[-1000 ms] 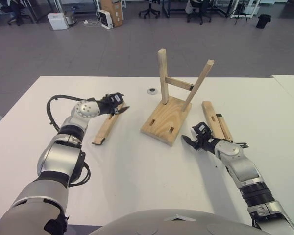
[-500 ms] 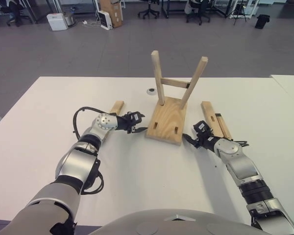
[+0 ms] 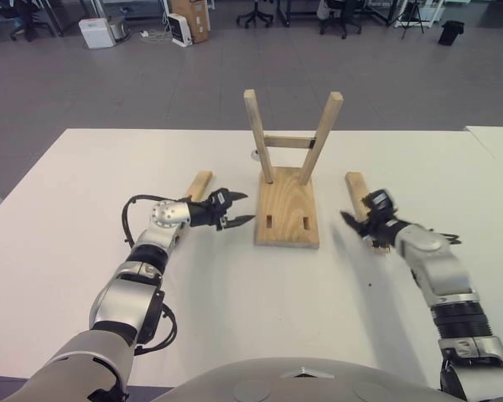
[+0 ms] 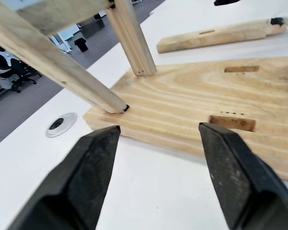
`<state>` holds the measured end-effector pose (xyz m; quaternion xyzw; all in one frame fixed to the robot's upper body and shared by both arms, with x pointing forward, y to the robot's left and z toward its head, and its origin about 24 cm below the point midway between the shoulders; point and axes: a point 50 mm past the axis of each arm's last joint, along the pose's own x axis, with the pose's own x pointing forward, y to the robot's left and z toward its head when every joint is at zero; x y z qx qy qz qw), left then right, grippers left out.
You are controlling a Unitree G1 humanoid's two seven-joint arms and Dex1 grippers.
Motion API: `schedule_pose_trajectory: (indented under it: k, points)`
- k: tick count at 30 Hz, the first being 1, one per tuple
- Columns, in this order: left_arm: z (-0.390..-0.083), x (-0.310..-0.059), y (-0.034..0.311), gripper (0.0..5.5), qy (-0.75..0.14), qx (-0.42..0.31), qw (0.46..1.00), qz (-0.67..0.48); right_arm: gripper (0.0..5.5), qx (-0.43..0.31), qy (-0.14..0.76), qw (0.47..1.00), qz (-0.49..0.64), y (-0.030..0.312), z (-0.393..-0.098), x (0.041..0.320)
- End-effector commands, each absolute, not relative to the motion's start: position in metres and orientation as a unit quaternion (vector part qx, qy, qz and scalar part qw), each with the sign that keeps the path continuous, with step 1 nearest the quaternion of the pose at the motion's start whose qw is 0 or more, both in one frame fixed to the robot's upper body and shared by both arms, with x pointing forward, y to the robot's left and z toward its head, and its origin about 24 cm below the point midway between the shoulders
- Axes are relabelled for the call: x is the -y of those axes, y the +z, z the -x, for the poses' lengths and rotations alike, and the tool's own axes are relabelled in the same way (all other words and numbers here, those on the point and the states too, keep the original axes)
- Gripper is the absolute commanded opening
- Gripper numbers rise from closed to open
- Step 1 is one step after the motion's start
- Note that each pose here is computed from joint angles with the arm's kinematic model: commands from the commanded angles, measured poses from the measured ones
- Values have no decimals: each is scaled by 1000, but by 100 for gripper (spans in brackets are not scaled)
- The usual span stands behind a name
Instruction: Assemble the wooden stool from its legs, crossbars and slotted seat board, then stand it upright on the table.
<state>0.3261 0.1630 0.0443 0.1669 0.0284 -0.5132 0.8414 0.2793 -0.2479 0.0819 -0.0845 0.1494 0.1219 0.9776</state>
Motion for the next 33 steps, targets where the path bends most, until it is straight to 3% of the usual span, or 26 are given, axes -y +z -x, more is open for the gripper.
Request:
schedule_pose_trajectory:
  k: [1,3,7,14,25,28,31,33]
  points:
    - [-324,-175,46,303,-486,-29,861,-145,341,-173,34,976,125,83,-273,294]
    - [-323,-178,47,303,-477,-26,867,-142,341,-212,16,968,136,66,-264,307]
    - [-325,-172,57,303,-467,-13,871,-155,341,-239,34,965,102,40,-257,289]
    - [-328,-169,66,303,-446,-16,886,-128,341,-253,59,960,101,27,-253,276]
    - [-324,-167,63,303,-440,-15,889,-128,341,-298,57,949,81,1,-243,281]
    - [-326,-169,66,303,-413,-7,906,-91,290,-326,75,941,45,-11,-236,270]
    - [-334,-169,101,303,-342,85,927,126,230,-360,72,930,26,-28,-223,266]
    - [-337,-172,113,303,-289,124,936,156,198,-377,63,924,23,-37,-213,267]
